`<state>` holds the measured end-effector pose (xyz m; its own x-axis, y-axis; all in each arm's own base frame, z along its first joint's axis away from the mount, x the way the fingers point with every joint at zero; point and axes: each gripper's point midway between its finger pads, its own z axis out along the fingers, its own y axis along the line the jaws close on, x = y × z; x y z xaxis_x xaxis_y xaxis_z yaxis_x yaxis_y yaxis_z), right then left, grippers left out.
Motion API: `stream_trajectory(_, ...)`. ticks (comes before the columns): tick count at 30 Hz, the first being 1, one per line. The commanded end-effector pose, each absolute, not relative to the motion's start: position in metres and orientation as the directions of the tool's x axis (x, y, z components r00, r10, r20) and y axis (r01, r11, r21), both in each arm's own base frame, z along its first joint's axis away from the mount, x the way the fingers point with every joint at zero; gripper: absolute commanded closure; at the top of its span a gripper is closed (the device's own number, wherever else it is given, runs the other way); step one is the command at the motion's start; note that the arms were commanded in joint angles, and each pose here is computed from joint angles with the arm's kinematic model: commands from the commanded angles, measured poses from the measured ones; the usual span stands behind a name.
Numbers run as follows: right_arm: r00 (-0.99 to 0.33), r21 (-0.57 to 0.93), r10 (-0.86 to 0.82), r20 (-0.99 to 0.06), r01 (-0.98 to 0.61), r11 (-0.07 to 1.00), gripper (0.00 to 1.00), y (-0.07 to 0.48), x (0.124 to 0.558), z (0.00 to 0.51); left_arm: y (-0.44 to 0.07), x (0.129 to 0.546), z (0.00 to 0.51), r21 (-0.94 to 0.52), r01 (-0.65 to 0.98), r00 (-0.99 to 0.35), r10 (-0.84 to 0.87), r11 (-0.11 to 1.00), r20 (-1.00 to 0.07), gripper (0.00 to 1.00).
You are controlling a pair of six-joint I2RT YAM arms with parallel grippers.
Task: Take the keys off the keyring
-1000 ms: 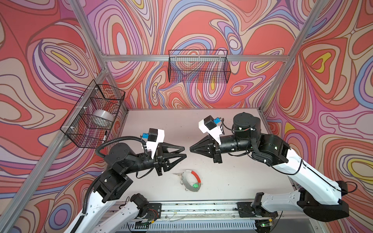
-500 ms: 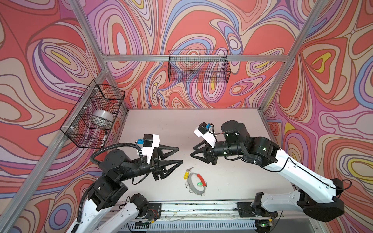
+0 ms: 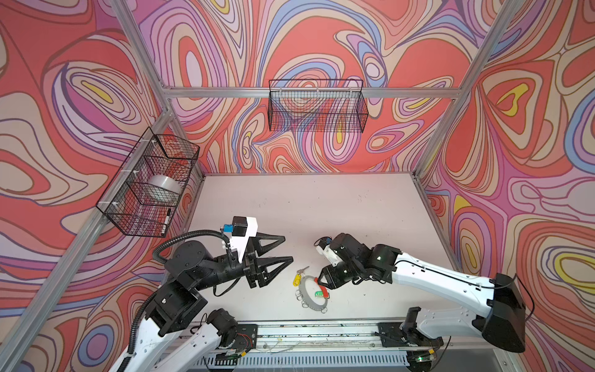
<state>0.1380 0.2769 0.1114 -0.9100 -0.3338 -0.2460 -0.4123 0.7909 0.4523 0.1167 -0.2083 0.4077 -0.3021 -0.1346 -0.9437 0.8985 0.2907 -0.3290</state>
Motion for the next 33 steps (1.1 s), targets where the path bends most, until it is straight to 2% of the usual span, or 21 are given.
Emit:
stream_trajectory(1,-0.964,0.456,-0.186,-0.189,-0.254,0.853,0.62,0.271,0.14,0.091,-0.205,0.113,0.412,-0.297,0.91,-0.263,-0.151,0.288,-0.953,0.31)
stream_trajectory(5,-0.978,0.452,-0.155,-0.138,-0.202,0.869,0.64,0.269,0.137,0.067,-0.206,0.112,0.406,-0.298,0.911,-0.268,-0.14,0.285,-0.953,0.31)
stream_trajectory(10,-0.977,0.425,-0.139,-0.16,-0.195,0.884,0.65,0.271,0.148,0.055,-0.205,0.11,0.402,-0.296,0.913,-0.267,-0.138,0.282,-0.954,0.31)
stream_trajectory(15,-0.985,0.407,-0.12,-0.125,-0.161,0.899,0.66,0.266,0.152,0.038,-0.204,0.108,0.4,-0.293,0.912,-0.266,-0.131,0.285,-0.955,0.31)
stream_trajectory(20,-0.989,0.365,-0.086,-0.117,-0.123,0.923,0.7,0.252,0.155,0.031,-0.202,0.107,0.399,-0.289,0.912,-0.262,-0.128,0.29,-0.957,0.31)
stream_trajectory(27,-0.992,0.4,-0.08,-0.095,-0.111,0.91,0.72,0.257,0.154,0.025,-0.202,0.108,0.398,-0.287,0.913,-0.26,-0.128,0.291,-0.957,0.32)
stream_trajectory(33,-0.992,0.423,-0.091,-0.082,-0.117,0.898,0.81,0.265,0.154,0.022,-0.202,0.109,0.396,-0.291,0.91,-0.265,-0.124,0.295,-0.956,0.31)
